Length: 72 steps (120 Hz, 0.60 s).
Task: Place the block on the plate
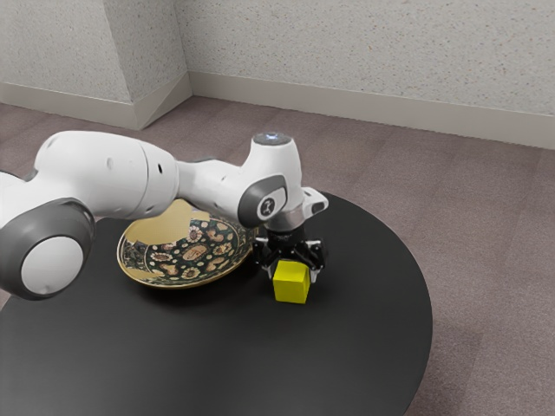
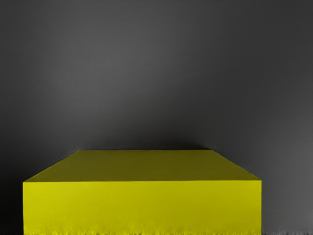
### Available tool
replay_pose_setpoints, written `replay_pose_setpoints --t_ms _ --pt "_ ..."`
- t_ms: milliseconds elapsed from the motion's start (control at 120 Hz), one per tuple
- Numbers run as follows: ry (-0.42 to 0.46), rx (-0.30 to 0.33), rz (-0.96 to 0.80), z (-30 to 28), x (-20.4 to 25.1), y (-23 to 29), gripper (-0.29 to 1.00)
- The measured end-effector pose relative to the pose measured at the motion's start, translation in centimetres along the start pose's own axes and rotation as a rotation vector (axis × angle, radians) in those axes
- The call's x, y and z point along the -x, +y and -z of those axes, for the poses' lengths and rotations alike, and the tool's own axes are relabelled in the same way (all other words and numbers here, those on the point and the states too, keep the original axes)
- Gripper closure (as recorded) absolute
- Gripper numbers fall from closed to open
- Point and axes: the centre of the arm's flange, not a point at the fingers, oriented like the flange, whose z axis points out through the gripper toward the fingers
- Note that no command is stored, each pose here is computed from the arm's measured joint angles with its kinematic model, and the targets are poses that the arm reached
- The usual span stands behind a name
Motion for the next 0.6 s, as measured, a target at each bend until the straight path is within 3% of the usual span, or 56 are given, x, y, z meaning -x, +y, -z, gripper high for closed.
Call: replay_pose_setpoints --t_ms 367,600 --pt "-0.024 -0.004 0.019 -1.1 0.6 -0.4 0.01" --pt "-0.017 -0.014 0.008 -0.9 0.5 -0.4 0.2"
